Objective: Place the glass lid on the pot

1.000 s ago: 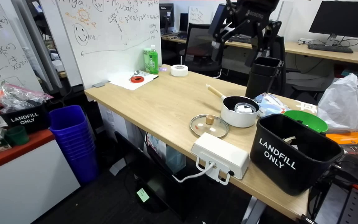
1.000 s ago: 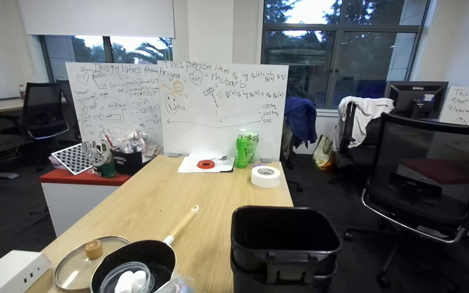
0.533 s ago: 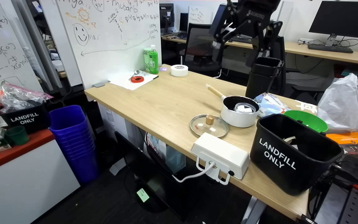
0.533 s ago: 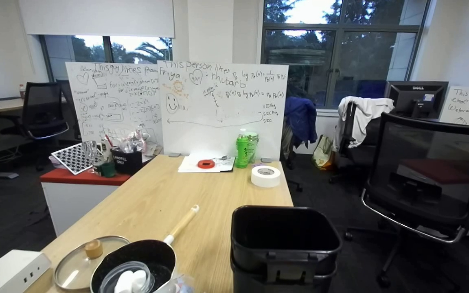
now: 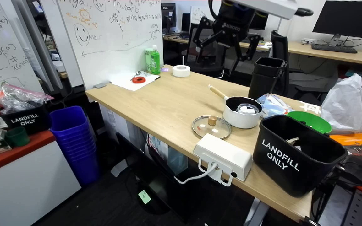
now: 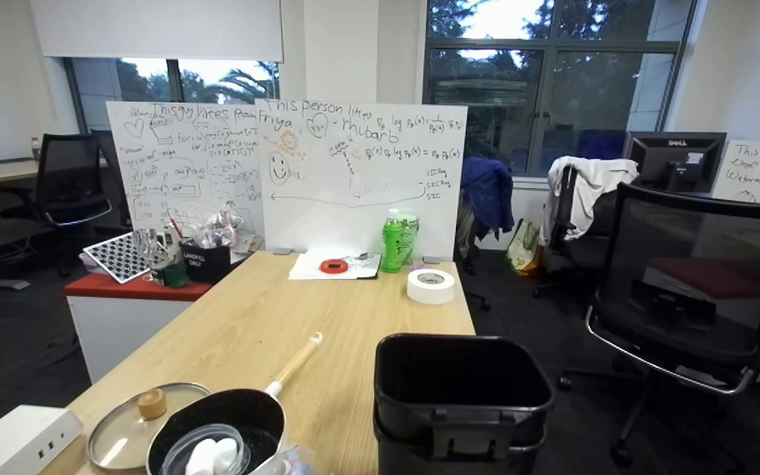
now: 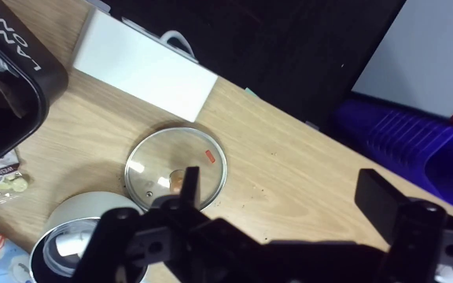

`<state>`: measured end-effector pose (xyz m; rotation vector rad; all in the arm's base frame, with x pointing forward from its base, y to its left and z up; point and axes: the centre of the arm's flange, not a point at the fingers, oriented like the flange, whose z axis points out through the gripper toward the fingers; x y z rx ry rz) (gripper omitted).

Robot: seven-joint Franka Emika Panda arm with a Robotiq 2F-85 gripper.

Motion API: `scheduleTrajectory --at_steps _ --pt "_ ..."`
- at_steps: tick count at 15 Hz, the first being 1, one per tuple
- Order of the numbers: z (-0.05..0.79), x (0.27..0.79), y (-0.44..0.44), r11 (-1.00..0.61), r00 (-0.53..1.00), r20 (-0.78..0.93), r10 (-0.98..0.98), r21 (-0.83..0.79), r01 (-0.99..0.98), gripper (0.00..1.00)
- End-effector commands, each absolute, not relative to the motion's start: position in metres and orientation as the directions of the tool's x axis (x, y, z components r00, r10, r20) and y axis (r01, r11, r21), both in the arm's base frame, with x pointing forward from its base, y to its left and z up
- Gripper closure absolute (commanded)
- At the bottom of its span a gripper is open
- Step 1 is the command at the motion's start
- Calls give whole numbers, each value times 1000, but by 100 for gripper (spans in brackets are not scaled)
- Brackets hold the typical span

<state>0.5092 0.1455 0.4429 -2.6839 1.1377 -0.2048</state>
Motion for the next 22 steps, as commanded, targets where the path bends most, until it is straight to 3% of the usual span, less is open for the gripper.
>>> scheduleTrajectory --at_steps 1,3,4,14,22 --pt "427 544 130 -543 541 64 -839 -183 -820 0" --pt "412 551 112 -444 437 76 -896 -149 -884 0" --pt "415 540 110 -512 507 75 -859 -178 -840 0" --pt "411 546 107 -453 447 76 -891 -169 -875 0" --pt "344 578 71 -211 210 32 -977 -43 -977 0"
